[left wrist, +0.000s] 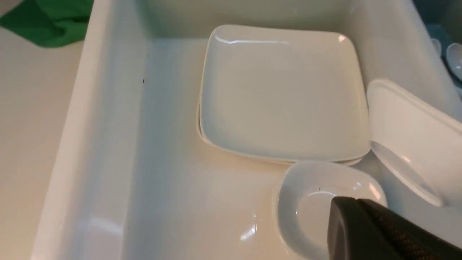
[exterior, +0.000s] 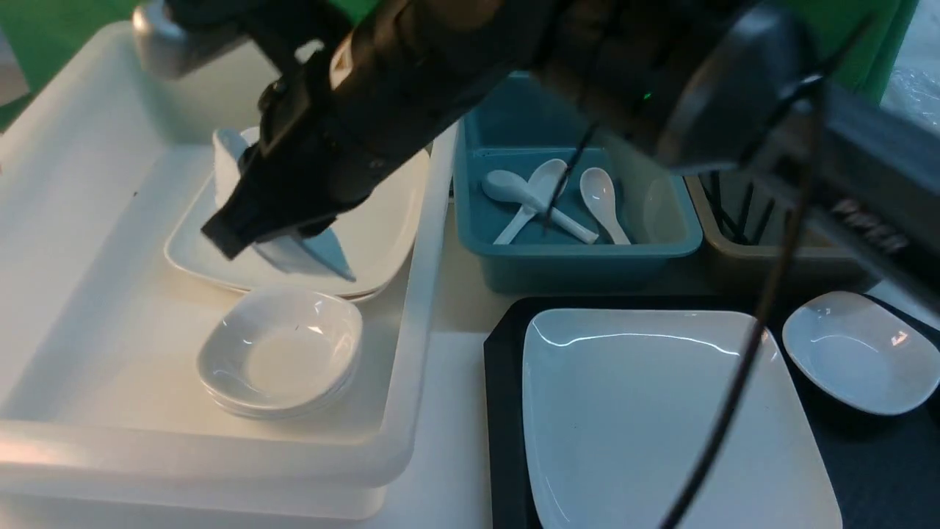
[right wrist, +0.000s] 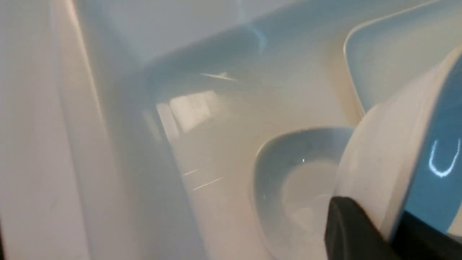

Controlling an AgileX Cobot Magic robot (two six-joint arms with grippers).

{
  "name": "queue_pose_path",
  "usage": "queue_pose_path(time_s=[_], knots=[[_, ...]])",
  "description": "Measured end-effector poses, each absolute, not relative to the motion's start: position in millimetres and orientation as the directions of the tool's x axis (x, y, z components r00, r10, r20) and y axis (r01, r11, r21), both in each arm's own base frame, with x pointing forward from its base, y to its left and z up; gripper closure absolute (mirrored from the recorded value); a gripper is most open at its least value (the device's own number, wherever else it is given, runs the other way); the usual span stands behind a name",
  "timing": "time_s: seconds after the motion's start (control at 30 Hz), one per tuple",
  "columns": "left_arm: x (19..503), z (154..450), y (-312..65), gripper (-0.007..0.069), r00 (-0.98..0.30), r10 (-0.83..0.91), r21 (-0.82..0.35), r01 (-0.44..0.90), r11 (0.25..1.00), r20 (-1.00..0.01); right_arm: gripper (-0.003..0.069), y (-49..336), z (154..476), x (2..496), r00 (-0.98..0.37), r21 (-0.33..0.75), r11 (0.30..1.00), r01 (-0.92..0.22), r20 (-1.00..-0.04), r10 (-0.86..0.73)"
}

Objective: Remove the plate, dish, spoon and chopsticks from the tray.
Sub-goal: Use the right arm to put the small plate into the large storage box on the left

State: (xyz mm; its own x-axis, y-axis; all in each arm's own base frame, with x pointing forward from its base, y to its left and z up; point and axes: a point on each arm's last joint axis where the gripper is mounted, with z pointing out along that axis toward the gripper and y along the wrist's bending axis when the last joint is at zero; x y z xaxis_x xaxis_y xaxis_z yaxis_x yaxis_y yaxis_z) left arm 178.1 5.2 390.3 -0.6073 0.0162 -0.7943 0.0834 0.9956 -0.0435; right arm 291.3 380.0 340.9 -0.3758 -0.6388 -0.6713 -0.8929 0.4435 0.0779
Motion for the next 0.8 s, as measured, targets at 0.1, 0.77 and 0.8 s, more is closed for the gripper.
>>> queue_pose_path(time_s=[0.1,0.77,0.8], knots=[[179,370,4,0.0623,-0.654,0.013,-0.067,0.098,0.993,-0.757,0.0595,396,307,300,-0.377,0.059,0.442,-0.895,-0.63,-0.679],[182,323,-2,0.0623,-0.755,0.058,-0.109,0.17,0.979,-0.653,0.0265,408,268,303,-0.435,0.131,0.44,-0.888,-0.546,-0.716],[182,324,-2,0.0623,-0.754,0.057,-0.11,0.17,0.979,-0.654,0.0259,407,271,302,-0.44,0.137,0.443,-0.886,-0.547,-0.712]])
